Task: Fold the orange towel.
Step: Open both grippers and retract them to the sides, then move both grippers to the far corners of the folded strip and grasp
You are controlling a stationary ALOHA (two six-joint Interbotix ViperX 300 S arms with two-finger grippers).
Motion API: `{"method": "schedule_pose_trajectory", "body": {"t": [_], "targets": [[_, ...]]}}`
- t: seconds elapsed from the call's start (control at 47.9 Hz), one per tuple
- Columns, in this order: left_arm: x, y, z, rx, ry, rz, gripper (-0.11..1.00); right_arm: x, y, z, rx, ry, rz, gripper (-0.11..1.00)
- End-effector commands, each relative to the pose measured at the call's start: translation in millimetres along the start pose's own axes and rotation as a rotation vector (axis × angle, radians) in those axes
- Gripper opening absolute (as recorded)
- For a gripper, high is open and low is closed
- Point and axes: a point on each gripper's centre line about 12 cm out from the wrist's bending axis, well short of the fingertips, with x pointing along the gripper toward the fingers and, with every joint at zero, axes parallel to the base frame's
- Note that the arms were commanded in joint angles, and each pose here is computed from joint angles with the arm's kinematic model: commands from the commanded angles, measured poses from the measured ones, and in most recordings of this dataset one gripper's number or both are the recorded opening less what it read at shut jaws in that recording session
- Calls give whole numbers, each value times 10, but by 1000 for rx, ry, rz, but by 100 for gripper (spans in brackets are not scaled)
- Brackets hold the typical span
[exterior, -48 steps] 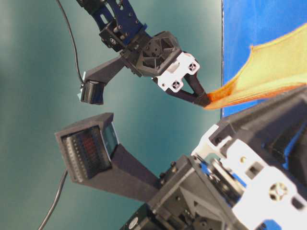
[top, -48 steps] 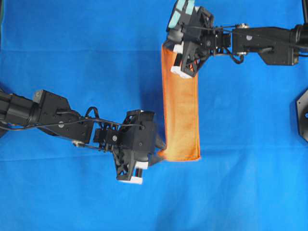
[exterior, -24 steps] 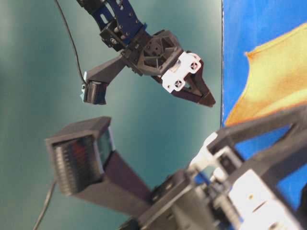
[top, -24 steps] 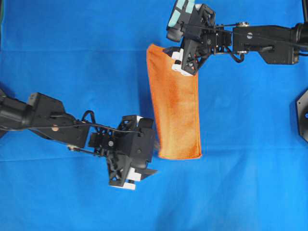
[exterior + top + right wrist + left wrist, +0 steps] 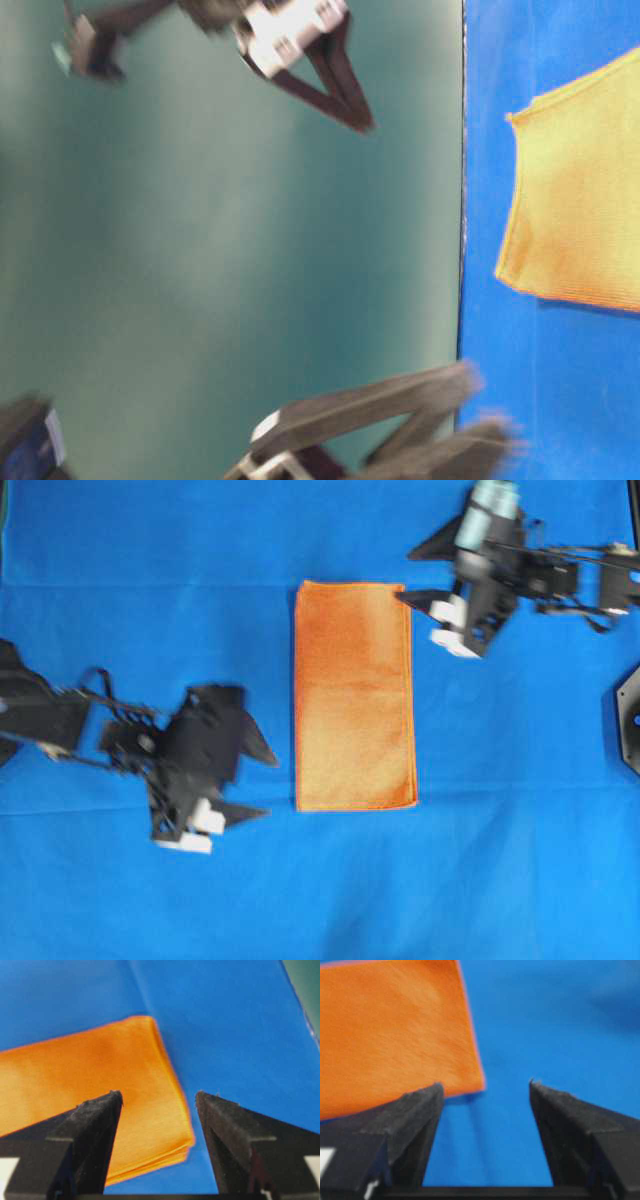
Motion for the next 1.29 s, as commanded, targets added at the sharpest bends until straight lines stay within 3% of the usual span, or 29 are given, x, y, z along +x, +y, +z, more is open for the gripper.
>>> {"method": "schedule_pose_trajectory", "body": {"t": [0.0, 0.25, 0.397, 0.584, 0.96, 1.127, 1.273], "targets": [[-221, 124, 92, -12, -123, 25, 62, -281, 69, 41, 17, -95, 37, 62], [-735, 442, -127, -50, -372, 115, 62, -791, 194, -183, 75, -205, 107, 63], [-895, 462, -315, -58, -422, 128, 62, -915, 249, -364, 105, -214, 139, 63], [-923, 471, -444, -70, -432, 133, 62, -902, 257, -466, 115, -194, 143, 63], [-892, 484, -445, -72, -423, 136, 62, -859, 288, -458, 113, -198, 163, 63], [-870, 522, -342, -78, -448, 145, 62, -865, 247, -370, 120, -213, 146, 63], [-741, 666, -200, -76, -435, 186, 62, -796, 125, -255, 142, -212, 96, 62]]}}
